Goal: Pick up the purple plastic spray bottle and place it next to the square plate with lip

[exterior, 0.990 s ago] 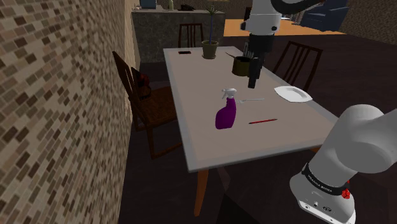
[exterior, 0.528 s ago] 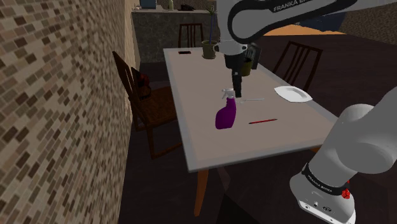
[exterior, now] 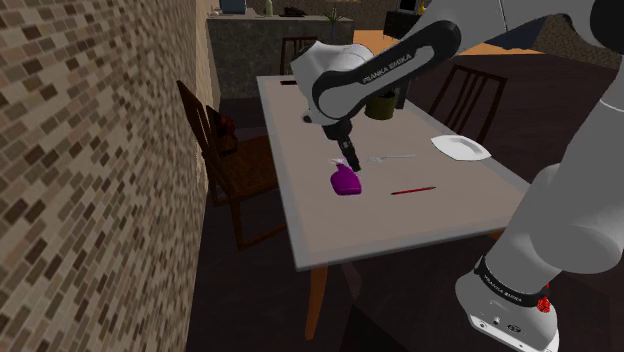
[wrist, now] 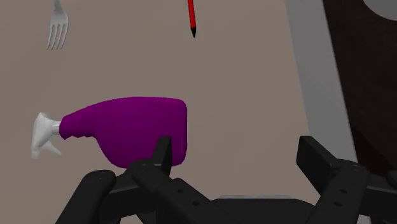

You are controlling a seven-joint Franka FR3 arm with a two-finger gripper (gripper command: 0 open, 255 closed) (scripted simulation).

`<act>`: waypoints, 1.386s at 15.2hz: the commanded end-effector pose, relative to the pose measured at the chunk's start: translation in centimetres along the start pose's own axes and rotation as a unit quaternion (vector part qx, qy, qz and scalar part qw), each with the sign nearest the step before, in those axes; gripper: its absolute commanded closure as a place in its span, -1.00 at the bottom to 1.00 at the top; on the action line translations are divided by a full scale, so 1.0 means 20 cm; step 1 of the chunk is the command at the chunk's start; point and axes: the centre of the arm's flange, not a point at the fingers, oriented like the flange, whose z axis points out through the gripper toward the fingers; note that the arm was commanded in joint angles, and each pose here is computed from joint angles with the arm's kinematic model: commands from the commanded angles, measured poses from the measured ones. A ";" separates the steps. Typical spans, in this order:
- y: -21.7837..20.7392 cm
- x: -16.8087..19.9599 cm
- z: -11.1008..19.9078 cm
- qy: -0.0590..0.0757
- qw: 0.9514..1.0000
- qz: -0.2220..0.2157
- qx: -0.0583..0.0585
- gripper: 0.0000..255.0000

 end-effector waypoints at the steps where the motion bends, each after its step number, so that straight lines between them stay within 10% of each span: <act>1: 0.03 0.12 0.10 -0.026 0.999 -0.039 -0.015 -1.00; 18: 0.05 0.16 0.34 -0.037 0.998 -0.055 -0.021 -1.00; 19: 0.05 0.16 0.34 -0.037 0.998 -0.055 -0.021 1.00; 21: 0.05 0.16 0.34 -0.037 0.998 -0.055 -0.021 1.00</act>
